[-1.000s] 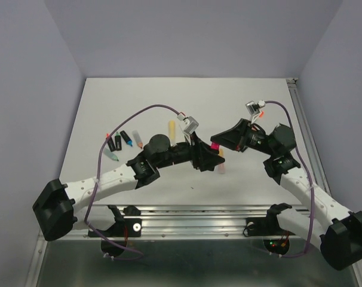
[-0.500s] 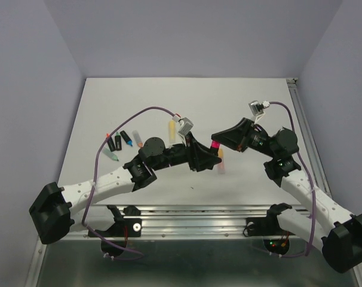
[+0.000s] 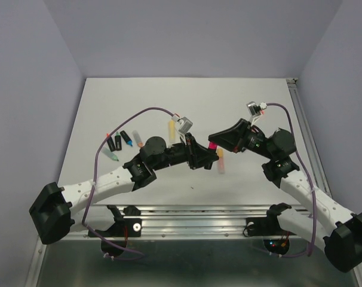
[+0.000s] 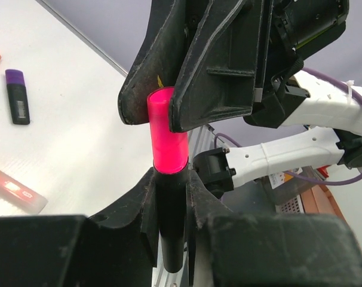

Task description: Open the pen caps

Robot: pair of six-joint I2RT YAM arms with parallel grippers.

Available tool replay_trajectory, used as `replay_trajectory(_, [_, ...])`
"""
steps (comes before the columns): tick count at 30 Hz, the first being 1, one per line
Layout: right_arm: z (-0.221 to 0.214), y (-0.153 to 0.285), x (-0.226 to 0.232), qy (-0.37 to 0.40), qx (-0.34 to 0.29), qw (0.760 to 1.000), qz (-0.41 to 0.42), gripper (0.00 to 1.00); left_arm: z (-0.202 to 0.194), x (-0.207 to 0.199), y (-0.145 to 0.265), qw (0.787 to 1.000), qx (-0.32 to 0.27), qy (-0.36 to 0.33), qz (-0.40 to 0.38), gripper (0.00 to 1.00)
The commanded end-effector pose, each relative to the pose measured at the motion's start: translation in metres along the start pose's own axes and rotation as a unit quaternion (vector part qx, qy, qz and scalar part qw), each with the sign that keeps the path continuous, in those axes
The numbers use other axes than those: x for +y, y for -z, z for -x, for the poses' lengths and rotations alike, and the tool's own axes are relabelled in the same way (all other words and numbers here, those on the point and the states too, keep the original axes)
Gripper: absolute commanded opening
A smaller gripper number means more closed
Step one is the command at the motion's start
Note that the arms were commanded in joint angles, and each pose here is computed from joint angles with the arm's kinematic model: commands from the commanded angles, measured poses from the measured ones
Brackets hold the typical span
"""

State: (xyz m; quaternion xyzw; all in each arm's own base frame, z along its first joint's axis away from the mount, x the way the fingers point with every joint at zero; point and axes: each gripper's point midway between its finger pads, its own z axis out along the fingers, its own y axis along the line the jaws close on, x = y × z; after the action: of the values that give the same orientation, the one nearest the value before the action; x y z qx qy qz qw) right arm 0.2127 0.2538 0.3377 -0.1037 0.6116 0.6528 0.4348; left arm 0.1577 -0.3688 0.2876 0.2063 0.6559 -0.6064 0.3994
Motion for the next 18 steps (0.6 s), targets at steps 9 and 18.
replay_trajectory(9, [-0.004,-0.005,-0.004,0.016,0.022,1.0,-0.003,0.45,0.016,-0.01,0.002,1.0,-0.021,-0.015,-0.004,0.0])
replay_trajectory(18, [-0.006,-0.003,-0.004,0.011,0.034,0.999,-0.019,0.44,0.018,-0.01,-0.001,1.0,-0.021,-0.015,-0.008,0.0])
